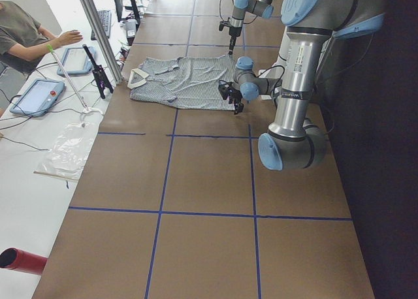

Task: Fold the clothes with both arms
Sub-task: 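Close both grippers on the hem corners nearest the robot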

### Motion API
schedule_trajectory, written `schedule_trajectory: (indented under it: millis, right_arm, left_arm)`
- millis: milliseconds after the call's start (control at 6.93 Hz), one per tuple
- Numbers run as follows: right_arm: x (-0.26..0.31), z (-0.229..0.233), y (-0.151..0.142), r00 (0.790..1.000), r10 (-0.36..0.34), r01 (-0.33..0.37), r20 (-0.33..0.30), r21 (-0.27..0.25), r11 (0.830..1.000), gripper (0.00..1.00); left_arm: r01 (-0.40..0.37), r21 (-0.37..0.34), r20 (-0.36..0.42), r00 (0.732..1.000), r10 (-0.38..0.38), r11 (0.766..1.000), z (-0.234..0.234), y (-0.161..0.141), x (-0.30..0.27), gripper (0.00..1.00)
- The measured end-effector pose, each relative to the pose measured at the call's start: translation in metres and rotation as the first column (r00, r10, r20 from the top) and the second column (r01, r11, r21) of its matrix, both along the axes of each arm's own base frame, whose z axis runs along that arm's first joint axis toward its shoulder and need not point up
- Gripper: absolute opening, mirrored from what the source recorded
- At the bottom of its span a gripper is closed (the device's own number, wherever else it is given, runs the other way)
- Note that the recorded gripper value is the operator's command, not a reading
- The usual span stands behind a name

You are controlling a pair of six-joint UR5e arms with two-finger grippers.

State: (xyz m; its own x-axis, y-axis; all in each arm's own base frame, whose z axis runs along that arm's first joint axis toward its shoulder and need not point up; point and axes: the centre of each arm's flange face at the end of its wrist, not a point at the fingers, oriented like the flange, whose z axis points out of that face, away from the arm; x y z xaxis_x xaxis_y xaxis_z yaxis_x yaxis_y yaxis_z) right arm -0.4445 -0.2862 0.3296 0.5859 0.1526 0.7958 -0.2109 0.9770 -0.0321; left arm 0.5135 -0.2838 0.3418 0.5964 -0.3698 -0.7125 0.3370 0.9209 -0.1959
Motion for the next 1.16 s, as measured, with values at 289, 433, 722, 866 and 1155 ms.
schedule_trajectory:
  millis: [289,433,722,866,1155]
  right_arm:
    - [0.0003,0.0001,-0.0006,1.000,0.001,-0.001,0.000,-0.001,1.000,0.00]
    - [0.0007,0.0002,-0.0012,1.000,0.002,-0.002,0.000,-0.001,1.000,0.00]
    - [0.0012,0.0004,-0.0019,1.000,0.003,-0.003,-0.001,0.000,1.000,0.00]
    - [0.0018,-0.0004,-0.0019,1.000,0.003,-0.003,0.001,0.001,1.000,0.00]
    - [0.0031,-0.0019,-0.0018,1.000,0.004,-0.004,0.004,0.002,1.000,0.00]
  left_arm:
    - [-0.008,-0.002,0.007,1.000,0.008,1.000,0.0031,0.0033,0.0048,0.81]
    - [-0.010,-0.002,0.004,1.000,0.010,1.000,0.0011,0.0039,0.0058,0.79]
    - [-0.011,-0.001,-0.001,1.000,0.011,1.000,-0.0028,0.0040,0.0074,0.51]
    - [-0.011,-0.001,-0.001,1.000,0.011,1.000,-0.0031,0.0039,0.0076,0.36]
    - [-0.011,-0.003,0.002,1.000,0.011,1.000,-0.0067,0.0038,0.0065,0.07]
